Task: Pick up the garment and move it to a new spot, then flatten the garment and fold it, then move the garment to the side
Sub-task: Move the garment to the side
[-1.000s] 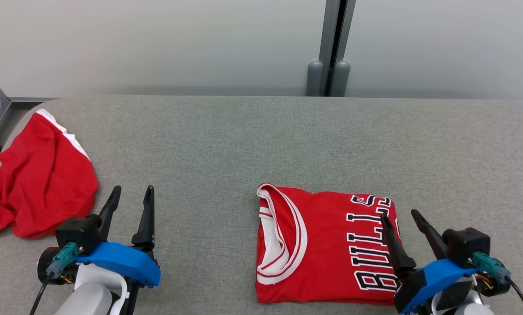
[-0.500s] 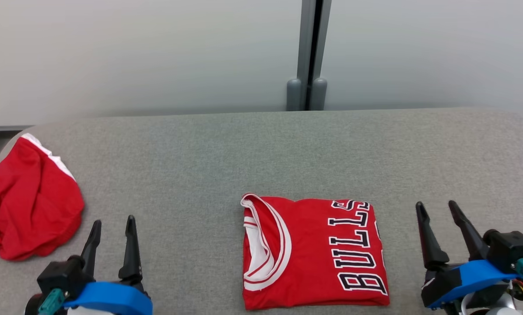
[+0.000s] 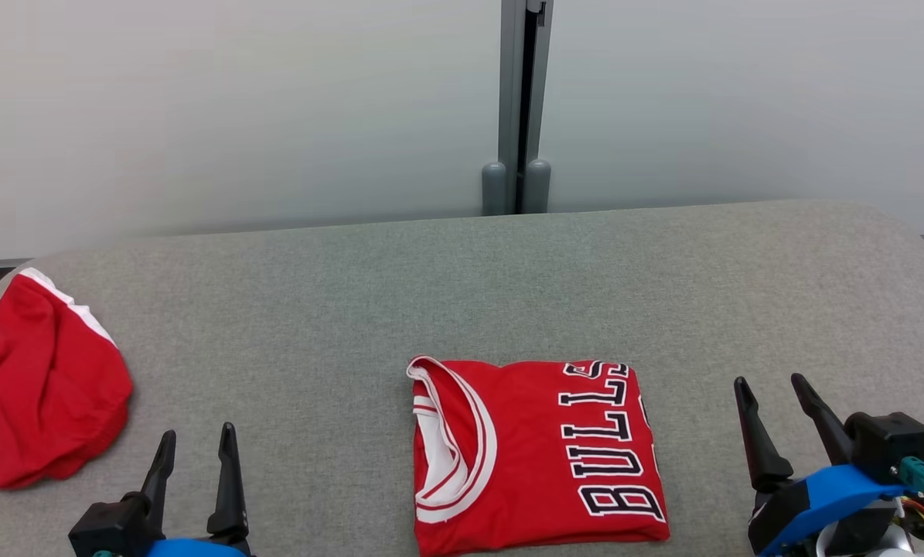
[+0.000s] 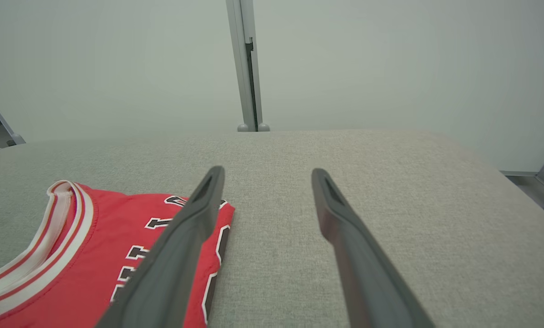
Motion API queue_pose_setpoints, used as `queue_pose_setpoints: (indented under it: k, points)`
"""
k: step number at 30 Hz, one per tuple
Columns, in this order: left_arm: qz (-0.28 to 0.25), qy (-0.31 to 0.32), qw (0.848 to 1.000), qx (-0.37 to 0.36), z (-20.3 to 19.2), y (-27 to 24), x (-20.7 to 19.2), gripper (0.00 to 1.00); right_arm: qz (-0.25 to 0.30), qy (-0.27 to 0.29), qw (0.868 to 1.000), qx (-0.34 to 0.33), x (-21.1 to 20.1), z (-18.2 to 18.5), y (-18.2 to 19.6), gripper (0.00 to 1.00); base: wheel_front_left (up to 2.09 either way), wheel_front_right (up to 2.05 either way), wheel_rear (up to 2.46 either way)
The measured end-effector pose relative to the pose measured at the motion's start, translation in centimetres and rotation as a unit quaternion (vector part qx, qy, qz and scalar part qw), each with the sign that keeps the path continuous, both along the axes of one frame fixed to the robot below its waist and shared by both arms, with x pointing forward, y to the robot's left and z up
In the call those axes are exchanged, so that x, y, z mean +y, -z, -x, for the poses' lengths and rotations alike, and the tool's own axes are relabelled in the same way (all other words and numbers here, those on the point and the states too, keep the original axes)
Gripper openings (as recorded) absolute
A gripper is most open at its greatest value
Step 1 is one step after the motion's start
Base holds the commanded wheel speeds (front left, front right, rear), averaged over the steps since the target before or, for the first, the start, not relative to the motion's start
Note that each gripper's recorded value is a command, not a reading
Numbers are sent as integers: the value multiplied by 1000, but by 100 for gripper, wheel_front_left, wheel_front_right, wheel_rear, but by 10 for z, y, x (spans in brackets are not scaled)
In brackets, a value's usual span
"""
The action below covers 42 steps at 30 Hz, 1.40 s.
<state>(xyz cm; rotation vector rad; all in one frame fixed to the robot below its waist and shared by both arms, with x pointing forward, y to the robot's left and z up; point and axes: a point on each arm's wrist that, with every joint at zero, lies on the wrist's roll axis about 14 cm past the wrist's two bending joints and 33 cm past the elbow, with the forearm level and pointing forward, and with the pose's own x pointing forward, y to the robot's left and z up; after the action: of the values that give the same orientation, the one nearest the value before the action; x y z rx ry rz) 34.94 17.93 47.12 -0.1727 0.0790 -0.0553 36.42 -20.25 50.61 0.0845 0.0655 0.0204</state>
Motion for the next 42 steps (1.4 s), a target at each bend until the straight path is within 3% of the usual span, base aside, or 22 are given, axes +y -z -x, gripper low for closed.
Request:
queue_pose_setpoints:
  k: [19, 23, 25, 31, 42]
  points:
    - [0, 15, 1000, 9, 0, 3, -10, 100, -6, -3, 1000, 6, 5, -6, 5, 100, 0, 0, 0]
    - [-1, 14, 1000, 10, 0, 3, -9, 100, -28, -21, 999, 9, 18, -13, -1, 100, 0, 0, 0]
    - [-1, 12, 1000, 9, 0, 3, -8, 100, -43, -34, 997, 51, 26, -16, 8, 100, 0, 0, 0]
    - [-2, 13, 1000, 13, -4, 4, -8, 100, -36, -59, 977, 202, 38, -19, 47, 100, 0, 0, 0]
    - [-15, 18, 1000, 12, -27, 4, -3, 100, -26, -107, 917, 383, 68, -22, 117, 100, 0, 0, 0]
